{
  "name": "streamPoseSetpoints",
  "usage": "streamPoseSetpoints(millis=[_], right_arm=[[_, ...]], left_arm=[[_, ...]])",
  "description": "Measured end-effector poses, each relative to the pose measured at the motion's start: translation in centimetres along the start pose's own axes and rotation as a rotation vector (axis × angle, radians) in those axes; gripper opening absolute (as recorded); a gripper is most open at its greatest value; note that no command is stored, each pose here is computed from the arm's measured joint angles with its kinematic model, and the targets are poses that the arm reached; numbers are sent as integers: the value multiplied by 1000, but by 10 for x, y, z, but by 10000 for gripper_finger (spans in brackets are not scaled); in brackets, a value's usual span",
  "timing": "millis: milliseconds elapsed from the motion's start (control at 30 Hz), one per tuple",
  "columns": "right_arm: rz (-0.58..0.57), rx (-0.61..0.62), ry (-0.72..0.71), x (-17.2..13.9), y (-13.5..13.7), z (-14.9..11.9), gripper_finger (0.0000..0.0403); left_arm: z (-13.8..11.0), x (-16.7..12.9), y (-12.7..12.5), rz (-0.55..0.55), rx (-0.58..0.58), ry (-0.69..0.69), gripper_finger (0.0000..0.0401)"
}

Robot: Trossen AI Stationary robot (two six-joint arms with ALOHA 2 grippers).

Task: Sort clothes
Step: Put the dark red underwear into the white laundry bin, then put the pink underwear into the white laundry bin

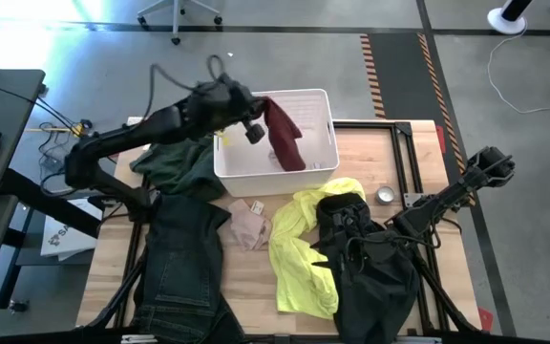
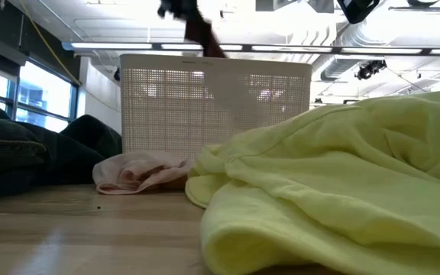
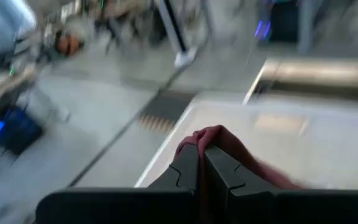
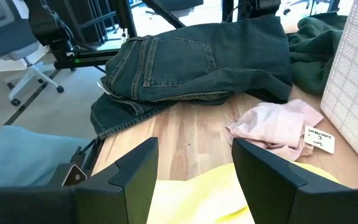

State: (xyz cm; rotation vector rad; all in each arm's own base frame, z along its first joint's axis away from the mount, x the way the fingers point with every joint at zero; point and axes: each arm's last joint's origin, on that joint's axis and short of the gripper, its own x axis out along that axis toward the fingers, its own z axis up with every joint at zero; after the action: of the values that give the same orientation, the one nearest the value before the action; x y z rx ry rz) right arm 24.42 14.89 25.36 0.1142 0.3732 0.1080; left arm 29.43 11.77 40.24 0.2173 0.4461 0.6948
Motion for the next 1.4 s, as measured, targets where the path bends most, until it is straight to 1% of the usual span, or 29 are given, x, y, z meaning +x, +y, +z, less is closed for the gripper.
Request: streamPoseSetpoints(millis=[67,233,333,467,600,700,800,900,967,1033,1133,1267,1333,1400], right_arm=[[0,1,-1,0,0,0,204],[0,1,0,0,0,0,204],[0,1,-1,0,0,0,204],[0,1,-1,0,0,0,204],[-1,1,-1,0,0,0,204],[-14,1,-5,0,0,0,204],[-15,1,-5,0,0,0,204],[-15,3,-5,0,0,0,204],[-15,3,-5,0,0,0,204],[-16,3,-6,0,0,0,204],[-18,3,-6,0,0,0,204],[-18,2,-7,0,0,0,204],[-18,2,-6,0,0,0,204],[-17,2,-7,0,0,0,204]], left_arm=[[-12,14,0,21,26,92,0],[-39,45,-1,30,74,280,0],[-55,58,-2,47,110,393,0],[-74,71,-3,107,152,531,0],[-90,85,-6,108,152,622,1],[-100,95,-9,123,113,665,2],[-107,101,-7,132,102,703,21],[-111,101,-2,150,71,726,64],[-110,98,4,170,34,733,99],[-107,91,9,181,21,733,132],[-97,75,15,192,12,704,166],[-70,39,12,164,-51,580,180],[-56,15,6,115,-84,509,179],[-43,-11,-8,45,-97,440,174]])
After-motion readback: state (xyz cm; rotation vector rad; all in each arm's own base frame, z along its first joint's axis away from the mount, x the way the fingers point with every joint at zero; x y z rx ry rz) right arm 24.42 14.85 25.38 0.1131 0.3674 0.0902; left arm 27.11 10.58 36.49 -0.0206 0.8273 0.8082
